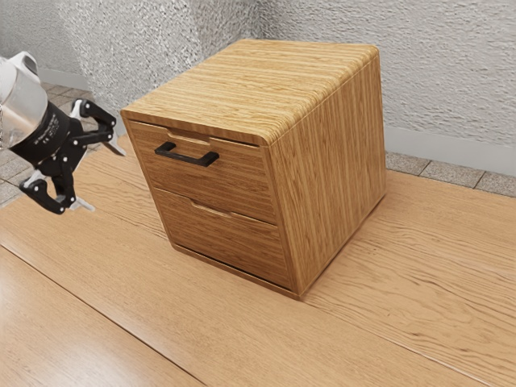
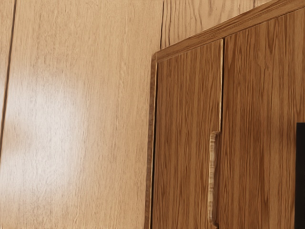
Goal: Pull the drawer handle with one arm to open the drawer
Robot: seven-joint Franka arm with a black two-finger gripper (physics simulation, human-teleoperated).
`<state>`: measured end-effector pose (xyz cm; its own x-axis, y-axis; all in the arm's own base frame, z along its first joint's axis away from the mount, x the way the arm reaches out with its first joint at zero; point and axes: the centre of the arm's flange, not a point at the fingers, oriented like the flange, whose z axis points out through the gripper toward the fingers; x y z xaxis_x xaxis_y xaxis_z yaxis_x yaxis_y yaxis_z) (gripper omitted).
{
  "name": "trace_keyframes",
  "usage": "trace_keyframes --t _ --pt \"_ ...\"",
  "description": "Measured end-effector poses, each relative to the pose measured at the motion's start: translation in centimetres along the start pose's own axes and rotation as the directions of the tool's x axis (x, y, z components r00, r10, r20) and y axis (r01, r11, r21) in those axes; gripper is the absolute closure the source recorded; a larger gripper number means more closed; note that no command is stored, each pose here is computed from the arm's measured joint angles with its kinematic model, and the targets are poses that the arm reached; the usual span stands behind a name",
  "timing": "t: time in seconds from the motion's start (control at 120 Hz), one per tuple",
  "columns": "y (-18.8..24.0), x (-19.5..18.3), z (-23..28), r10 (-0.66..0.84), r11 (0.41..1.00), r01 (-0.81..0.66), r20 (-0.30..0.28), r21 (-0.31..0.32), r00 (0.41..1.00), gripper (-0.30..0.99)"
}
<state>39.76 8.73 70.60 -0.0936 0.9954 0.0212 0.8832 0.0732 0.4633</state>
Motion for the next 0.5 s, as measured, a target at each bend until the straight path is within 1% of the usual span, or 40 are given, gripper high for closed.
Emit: trace_keyframes --t 0.5 --pt "1.5 1.5 2.9 -0.089 0.996 0.089 -0.019 -0.002 0.996 0.00"
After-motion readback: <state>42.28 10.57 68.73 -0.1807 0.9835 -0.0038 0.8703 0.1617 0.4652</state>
